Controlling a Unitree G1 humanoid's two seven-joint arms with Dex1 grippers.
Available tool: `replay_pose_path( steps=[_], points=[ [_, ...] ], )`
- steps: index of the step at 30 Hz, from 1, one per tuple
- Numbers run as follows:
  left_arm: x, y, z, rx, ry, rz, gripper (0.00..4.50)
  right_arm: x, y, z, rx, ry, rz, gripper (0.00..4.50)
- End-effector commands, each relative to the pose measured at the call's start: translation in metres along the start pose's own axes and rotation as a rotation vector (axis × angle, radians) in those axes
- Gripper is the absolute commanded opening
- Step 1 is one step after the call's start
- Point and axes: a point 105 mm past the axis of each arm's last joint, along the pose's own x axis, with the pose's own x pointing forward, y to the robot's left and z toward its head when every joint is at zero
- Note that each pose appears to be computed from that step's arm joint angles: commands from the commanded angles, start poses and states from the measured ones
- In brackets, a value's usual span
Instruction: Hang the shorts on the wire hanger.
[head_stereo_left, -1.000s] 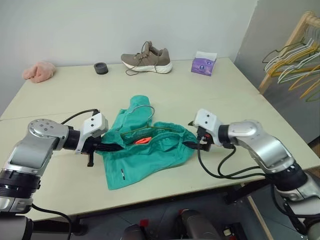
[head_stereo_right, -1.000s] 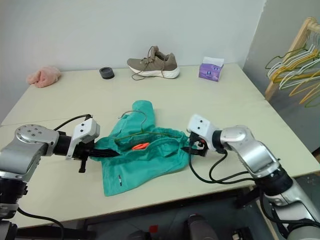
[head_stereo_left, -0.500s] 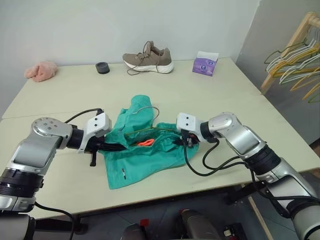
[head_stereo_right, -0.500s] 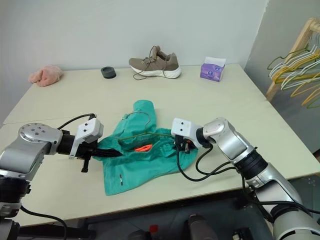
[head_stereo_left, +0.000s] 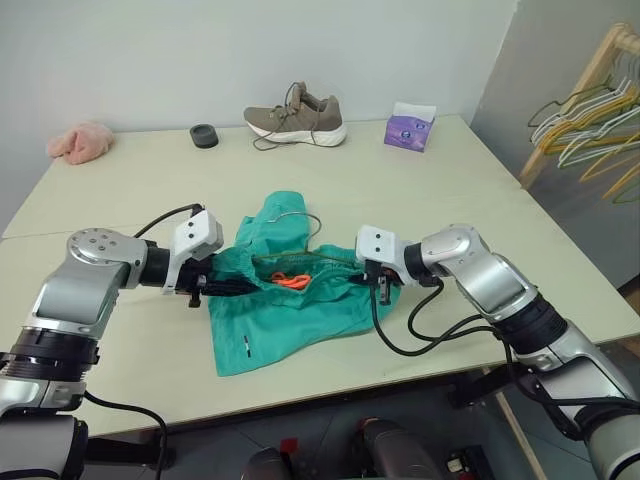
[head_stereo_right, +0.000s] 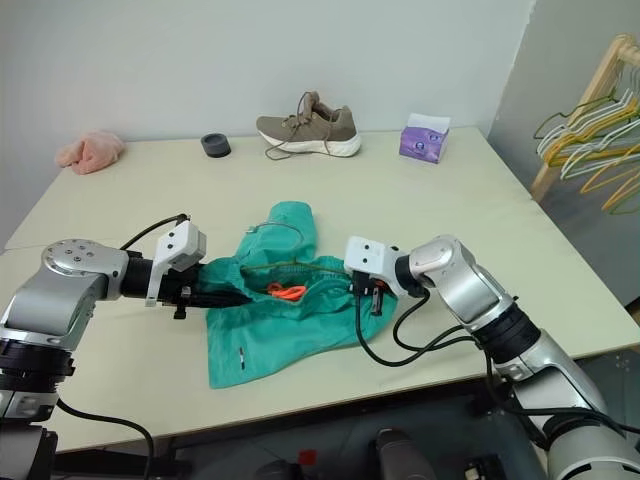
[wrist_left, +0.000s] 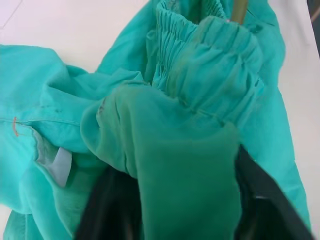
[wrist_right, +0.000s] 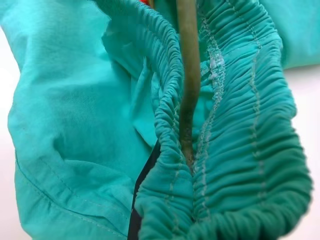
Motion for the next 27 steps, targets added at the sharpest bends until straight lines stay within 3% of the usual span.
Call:
replay_pose_path(
  steps=[1,4,7,12,16,17,18,23,27],
  points=[
    [-0.030,0.034,0.016,0.061,-0.083,0.223,3.22,-0.021,-0.004,0.012,0.005,-0.061,-0.041,0.00],
    [-0.050,0.055,0.021,0.061,-0.149,0.359,4.11,-0.030,-0.005,0.004,0.086,-0.061,-0.063,0.00],
    [-0.076,0.071,0.028,-0.009,-0.267,0.474,4.11,-0.038,-0.002,-0.010,0.207,-0.054,-0.087,0.00],
    [-0.089,0.072,0.017,-0.063,-0.285,0.497,4.11,-0.050,0.009,-0.039,0.424,-0.032,-0.145,0.00],
    [-0.050,0.035,0.008,-0.110,-0.239,0.247,4.11,-0.062,0.018,-0.063,0.661,-0.033,-0.251,0.00],
    [-0.040,0.025,0.009,-0.109,-0.241,0.195,4.28,-0.066,0.022,-0.070,0.702,-0.022,-0.277,0.00],
    [-0.025,0.011,0.013,-0.093,-0.243,0.126,4.47,-0.069,0.031,-0.079,0.749,-0.010,-0.300,0.00],
    [0.014,-0.027,0.028,-0.073,-0.294,-0.025,4.48,-0.077,0.059,-0.095,0.883,0.000,-0.386,0.00],
    [0.048,-0.057,0.052,-0.048,-0.364,-0.177,4.48,-0.094,0.078,-0.120,1.086,0.035,-0.564,0.00]
  ],
)
